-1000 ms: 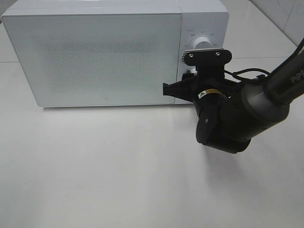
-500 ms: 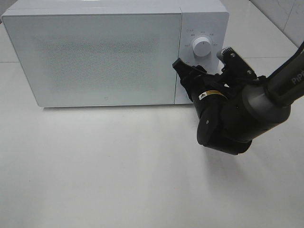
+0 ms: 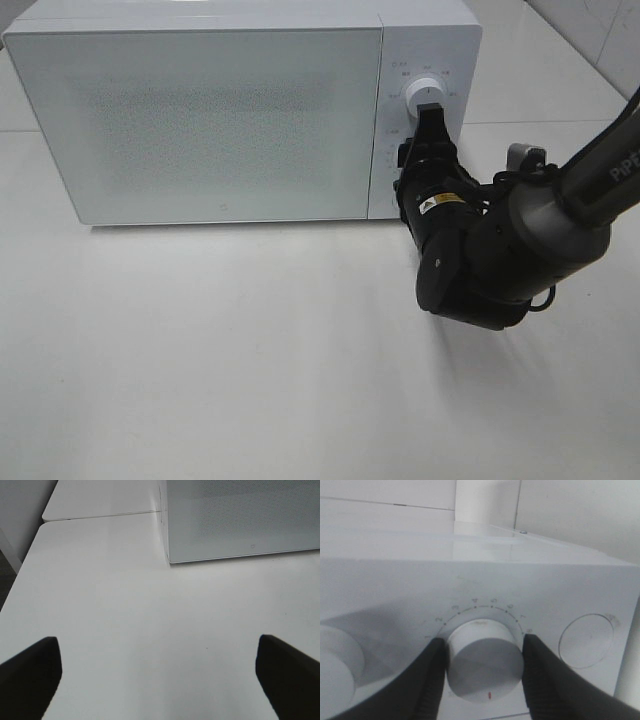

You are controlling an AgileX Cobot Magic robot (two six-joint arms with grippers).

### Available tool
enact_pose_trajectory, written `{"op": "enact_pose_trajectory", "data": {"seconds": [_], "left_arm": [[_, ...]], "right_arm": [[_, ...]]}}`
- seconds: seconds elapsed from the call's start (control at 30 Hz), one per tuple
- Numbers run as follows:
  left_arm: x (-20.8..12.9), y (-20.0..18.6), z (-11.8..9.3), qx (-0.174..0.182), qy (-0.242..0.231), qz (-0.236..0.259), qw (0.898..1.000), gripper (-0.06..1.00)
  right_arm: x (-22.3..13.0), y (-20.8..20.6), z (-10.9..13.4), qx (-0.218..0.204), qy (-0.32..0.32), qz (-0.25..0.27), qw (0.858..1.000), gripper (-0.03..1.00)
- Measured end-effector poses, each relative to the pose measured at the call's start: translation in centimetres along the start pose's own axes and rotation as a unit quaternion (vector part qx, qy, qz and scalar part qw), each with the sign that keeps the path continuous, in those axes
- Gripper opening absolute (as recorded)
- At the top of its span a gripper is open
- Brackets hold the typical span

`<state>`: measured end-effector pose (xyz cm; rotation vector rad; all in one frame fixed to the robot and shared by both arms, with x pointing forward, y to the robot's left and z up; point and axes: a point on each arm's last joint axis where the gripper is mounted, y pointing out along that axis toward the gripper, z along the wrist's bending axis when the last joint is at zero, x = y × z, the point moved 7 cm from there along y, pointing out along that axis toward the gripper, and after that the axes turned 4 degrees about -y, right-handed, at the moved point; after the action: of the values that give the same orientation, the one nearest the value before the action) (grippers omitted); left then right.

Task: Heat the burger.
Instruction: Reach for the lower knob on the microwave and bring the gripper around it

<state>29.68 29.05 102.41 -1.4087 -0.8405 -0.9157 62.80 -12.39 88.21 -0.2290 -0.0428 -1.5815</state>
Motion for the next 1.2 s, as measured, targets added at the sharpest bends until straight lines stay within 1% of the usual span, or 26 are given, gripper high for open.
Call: {"op": "enact_pose_trajectory", "data": {"seconds": [0.03,0.07,0.13,0.23,0.63,1.2], "left_arm": [[0.00,0.00,0.00,0.000,0.000,0.000,1.000,0.98],[0.00,0.00,0.00,0.000,0.000,0.000,1.000,0.98],[0.00,0.00,0.00,0.000,0.000,0.000,1.000,0.98],[0.00,0.00,0.00,0.000,0.000,0.000,1.000,0.98],[0.00,0.00,0.00,0.000,0.000,0.000,1.000,0.98],[0.00,0.00,0.00,0.000,0.000,0.000,1.000,0.98]], "right_arm": [[-0.01,0.00,0.04,0.001,0.041,0.000,0.999,0.44],[-0.01,0.00,0.04,0.001,0.041,0.000,0.999,0.44],[0.00,0.01,0.02,0.002,0.075,0.000,0.997,0.44],[0.02,0.01,0.02,0.003,0.094,-0.001,0.996,0.44],[0.02,0.01,0.01,0.004,0.088,-0.001,0.996,0.44],[0.04,0.01,0.02,0.004,0.043,-0.002,0.999,0.44]]}}
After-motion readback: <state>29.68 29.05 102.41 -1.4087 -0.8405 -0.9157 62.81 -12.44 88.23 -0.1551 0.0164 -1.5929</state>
